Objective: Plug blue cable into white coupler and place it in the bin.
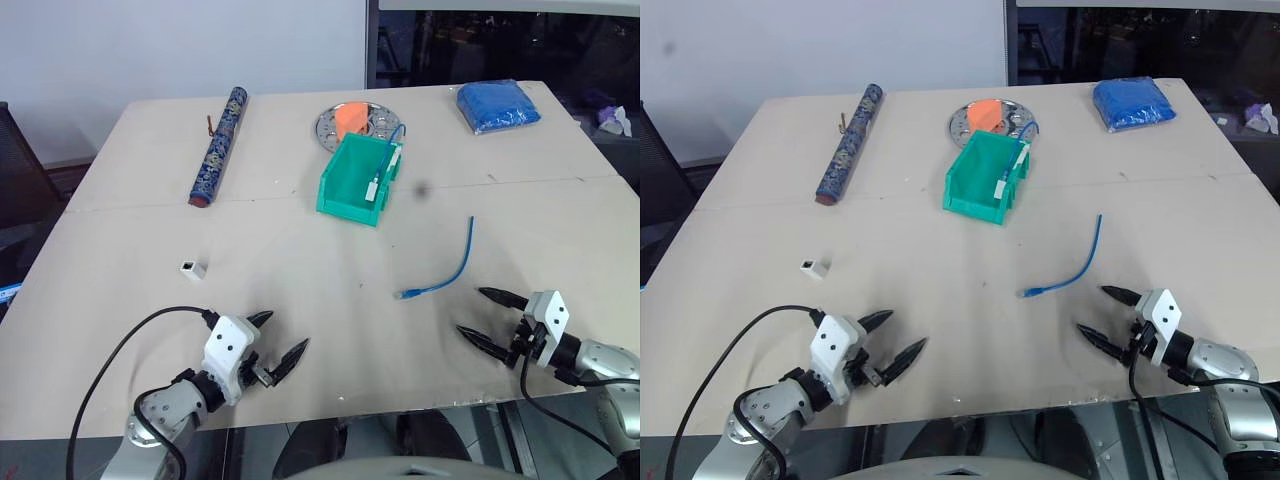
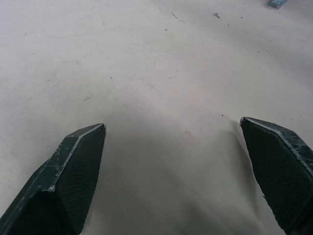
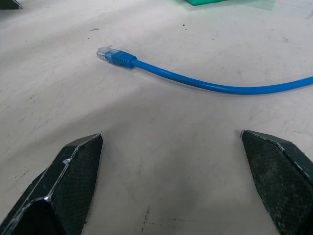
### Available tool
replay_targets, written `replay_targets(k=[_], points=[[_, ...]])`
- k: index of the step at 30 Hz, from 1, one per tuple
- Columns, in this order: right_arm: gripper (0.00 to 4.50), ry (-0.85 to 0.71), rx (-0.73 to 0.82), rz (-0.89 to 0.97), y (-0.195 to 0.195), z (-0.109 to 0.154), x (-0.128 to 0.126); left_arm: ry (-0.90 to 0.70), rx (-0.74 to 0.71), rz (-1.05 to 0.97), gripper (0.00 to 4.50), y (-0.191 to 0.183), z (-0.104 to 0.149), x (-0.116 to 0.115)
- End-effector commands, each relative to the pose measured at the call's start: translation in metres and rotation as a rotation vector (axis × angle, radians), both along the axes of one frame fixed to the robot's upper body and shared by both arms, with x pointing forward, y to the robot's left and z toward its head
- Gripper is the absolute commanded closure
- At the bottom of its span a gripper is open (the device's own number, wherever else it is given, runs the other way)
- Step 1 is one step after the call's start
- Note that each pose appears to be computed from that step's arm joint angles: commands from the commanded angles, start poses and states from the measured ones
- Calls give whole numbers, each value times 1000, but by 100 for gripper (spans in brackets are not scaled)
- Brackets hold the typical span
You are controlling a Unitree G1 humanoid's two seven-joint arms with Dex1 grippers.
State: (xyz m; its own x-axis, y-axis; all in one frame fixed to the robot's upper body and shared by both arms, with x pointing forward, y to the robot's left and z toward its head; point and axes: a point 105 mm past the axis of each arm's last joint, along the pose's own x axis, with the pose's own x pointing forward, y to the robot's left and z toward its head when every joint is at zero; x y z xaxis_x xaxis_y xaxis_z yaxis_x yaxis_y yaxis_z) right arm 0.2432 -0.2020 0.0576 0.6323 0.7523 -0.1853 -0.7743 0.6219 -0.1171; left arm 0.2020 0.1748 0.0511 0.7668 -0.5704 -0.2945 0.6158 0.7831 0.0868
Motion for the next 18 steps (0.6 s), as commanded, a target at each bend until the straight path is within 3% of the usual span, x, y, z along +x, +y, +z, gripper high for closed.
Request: replay_targets(k=[1,18], points=[[4,-3,-12,-1,-7,3,1,39,-14,-18,0,-2,-7,-9],[4,-44,-16,36,-7,18,10,4,-52,-57,0,-5,0,-5]])
